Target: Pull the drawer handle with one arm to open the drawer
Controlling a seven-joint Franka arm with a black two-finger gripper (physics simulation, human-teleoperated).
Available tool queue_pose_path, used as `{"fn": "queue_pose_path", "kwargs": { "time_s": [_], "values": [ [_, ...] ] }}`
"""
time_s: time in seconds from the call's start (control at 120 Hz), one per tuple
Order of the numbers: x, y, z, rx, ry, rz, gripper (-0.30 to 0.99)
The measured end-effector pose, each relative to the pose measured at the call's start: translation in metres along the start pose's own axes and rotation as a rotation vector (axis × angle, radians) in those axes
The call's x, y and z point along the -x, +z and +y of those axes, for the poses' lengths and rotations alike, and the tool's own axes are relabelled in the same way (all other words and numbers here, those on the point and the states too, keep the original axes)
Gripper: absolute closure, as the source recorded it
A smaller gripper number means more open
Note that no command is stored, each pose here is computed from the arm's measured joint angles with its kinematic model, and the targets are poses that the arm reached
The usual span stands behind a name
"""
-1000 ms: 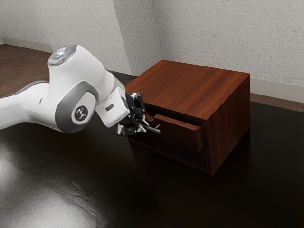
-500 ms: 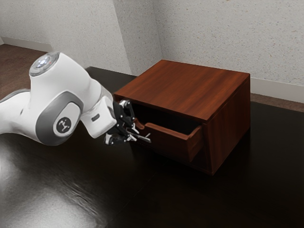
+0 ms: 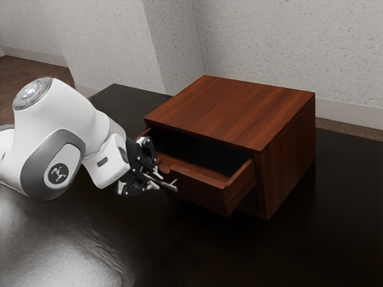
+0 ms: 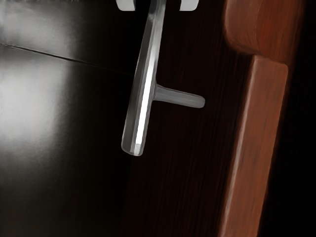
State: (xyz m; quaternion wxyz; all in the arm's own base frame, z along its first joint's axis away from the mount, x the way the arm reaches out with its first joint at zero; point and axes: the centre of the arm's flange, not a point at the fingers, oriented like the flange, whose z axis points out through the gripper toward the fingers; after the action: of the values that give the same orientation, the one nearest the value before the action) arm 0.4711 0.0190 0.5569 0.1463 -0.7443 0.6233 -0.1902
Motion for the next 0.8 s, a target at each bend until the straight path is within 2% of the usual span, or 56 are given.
{"fn": "queue_pose_path", "kwargs": {
  "time_s": [0.383, 0.617, 0.683, 0.8],
  "values": [
    [0.004, -0.016, 0.027, -0.011, -0.002, 0.003, 0.66],
    [-0.013, -0.041, 0.054, -0.045, 0.036, -0.016, 0.66],
    [-0.024, -0.069, 0.062, -0.092, 0.057, -0.029, 0.63],
    [-0.032, -0.168, 0.085, -0.214, 0.056, -0.035, 0.38]
  ]
}}
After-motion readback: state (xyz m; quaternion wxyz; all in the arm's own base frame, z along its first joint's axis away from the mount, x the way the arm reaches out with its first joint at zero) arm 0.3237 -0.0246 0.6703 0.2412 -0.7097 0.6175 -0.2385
